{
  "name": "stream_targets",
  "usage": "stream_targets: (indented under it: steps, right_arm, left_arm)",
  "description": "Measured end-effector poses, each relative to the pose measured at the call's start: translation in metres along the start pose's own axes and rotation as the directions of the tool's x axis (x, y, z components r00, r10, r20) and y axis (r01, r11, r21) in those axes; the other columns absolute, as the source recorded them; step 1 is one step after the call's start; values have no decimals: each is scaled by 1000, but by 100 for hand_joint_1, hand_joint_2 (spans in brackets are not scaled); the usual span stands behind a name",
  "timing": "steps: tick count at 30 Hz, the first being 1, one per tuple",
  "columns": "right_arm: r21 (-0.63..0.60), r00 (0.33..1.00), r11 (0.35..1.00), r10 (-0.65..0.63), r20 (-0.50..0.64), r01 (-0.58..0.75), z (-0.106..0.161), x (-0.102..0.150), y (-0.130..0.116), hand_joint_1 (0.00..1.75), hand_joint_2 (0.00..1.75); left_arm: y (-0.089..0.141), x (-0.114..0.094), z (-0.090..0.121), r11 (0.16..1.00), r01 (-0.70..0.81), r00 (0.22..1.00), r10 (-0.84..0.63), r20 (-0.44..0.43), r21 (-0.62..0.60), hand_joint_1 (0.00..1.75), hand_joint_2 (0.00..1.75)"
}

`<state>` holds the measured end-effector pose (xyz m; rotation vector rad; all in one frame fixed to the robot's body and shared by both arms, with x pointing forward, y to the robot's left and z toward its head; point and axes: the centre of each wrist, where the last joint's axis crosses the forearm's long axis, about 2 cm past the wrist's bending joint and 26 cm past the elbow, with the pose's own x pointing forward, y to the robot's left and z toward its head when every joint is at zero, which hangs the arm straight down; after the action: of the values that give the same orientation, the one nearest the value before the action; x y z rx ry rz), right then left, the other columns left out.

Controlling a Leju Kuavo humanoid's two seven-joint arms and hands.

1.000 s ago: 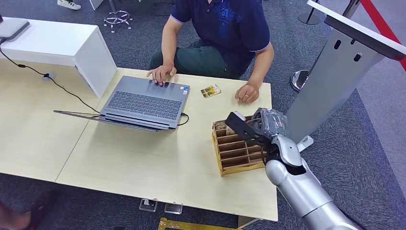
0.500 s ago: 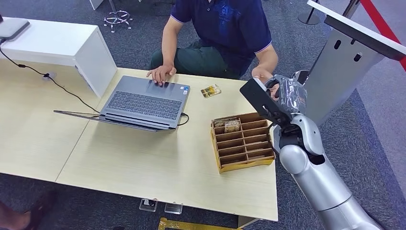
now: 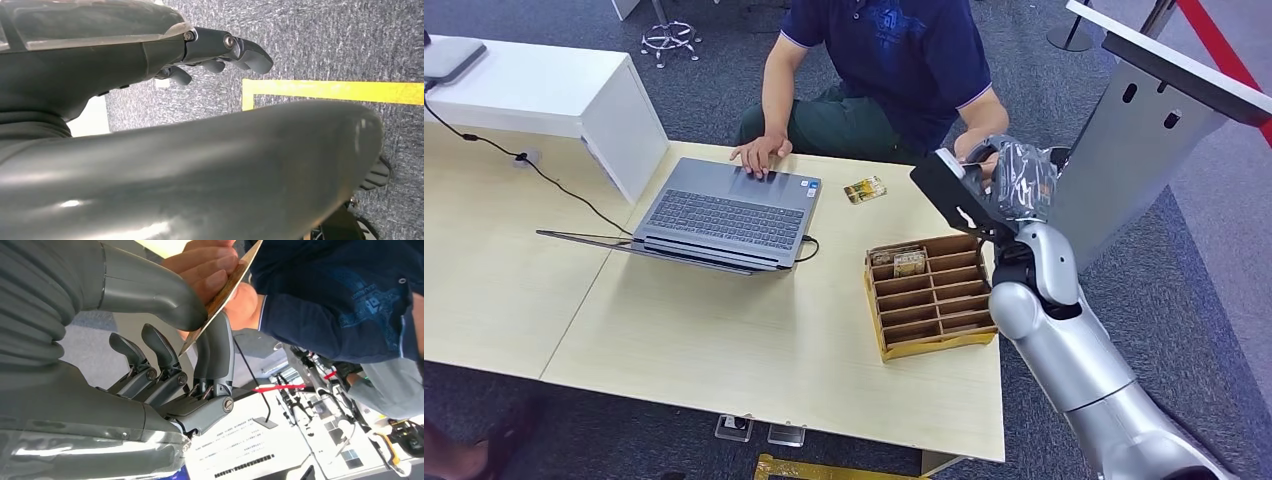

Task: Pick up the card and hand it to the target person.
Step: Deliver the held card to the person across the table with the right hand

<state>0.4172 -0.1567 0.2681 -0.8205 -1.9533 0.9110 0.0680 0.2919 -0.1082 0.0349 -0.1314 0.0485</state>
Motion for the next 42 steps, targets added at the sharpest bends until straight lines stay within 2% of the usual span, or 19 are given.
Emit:
stream_targets:
  steps: [3, 10, 14, 19, 23, 27, 30, 35, 37, 42]
  right_arm:
    - [12, 1000, 1000, 22, -5, -22, -6, 3, 4, 0, 175]
    - [45, 1000, 999, 5, -16, -4, -8, 5, 16, 0, 175]
    - [64, 988, 986, -150, -30, 152, -1, 1, 22, 0, 175]
    - [91, 902, 898, -425, -77, 431, 22, -6, 29, 0, 175]
    - [84, 854, 851, -514, -79, 519, 35, -12, 26, 0, 175]
    - [98, 761, 755, -644, -76, 648, 53, -20, 23, 0, 175]
    - [105, 674, 666, -735, -73, 738, 86, -31, 25, 0, 175]
    - [55, 496, 494, -865, -70, 868, 179, -47, 36, 0, 175]
    - [31, 467, 466, -881, -70, 884, 207, -49, 34, 0, 175]
    - [19, 480, 481, -869, -120, 876, 237, -46, 28, 0, 175]
  left_arm:
    - [0, 0, 0, 1000, 1, 1000, -1, -2, -2, 0, 0]
    - [-2, 0, 0, 1000, -1, 1000, 1, -4, 3, 0, 0]
    - [-2, 0, 0, 1000, -15, 1000, 15, -6, 6, 0, 0]
    - [-2, -2, 0, 999, -33, 999, 33, -12, 9, 0, 0]
    - [-2, -3, 0, 999, -36, 999, 37, -15, 9, 0, 0]
    - [-2, -4, 0, 999, -51, 999, 51, -19, 13, 0, 0]
    - [-4, -5, 0, 997, -71, 997, 72, -26, 22, 0, 0]
    - [-5, -7, 0, 994, -97, 994, 99, -46, 38, 0, 0]
    - [-5, -7, 0, 994, -102, 994, 104, -45, 40, 0, 0]
    - [-6, -6, 0, 994, -106, 994, 107, -37, 37, 0, 0]
